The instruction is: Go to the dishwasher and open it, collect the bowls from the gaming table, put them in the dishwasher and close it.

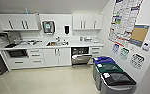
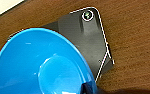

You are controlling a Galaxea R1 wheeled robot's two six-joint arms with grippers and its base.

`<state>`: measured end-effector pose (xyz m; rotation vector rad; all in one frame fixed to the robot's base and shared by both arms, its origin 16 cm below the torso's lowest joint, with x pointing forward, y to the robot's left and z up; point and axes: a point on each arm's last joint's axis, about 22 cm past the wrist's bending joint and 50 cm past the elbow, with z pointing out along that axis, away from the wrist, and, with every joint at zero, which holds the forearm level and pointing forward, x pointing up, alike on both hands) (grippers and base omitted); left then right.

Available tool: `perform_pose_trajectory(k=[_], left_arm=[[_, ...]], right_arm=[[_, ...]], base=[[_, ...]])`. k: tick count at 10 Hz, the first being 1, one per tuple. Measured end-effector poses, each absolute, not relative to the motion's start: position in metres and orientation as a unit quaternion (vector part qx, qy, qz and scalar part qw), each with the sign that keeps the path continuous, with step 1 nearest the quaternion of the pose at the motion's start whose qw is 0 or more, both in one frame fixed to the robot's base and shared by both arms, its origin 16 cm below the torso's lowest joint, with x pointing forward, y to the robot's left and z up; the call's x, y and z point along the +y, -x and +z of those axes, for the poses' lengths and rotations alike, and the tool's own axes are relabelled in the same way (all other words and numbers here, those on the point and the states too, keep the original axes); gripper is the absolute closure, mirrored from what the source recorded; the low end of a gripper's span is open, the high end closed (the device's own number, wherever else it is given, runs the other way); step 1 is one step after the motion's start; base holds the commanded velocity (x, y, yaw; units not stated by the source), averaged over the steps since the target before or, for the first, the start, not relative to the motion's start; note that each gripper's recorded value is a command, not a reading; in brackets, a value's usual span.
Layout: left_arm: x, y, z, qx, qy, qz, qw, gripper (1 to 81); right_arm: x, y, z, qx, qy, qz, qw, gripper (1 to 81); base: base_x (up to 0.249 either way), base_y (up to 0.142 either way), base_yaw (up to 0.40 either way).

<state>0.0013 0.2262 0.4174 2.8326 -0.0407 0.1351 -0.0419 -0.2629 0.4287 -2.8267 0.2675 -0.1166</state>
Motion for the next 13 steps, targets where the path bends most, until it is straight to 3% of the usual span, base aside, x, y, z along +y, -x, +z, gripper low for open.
perform_pose_trajectory(k=[7, 13], left_arm=[[0.226, 0.001, 0.417, -0.014, -0.987, 0.045, 0.152, 81.1], [0.226, -0.002, 0.417, -0.014, -0.987, 0.047, 0.153, 81.1]], right_arm=[[-0.261, 0.039, 0.429, 0.092, 0.983, -0.038, 0.151, 81.1], [-0.262, 0.035, 0.428, 0.091, 0.984, -0.038, 0.15, 81.1]], base=[[0.218, 0.0, 0.0], [0.146, 0.0, 0.0]])
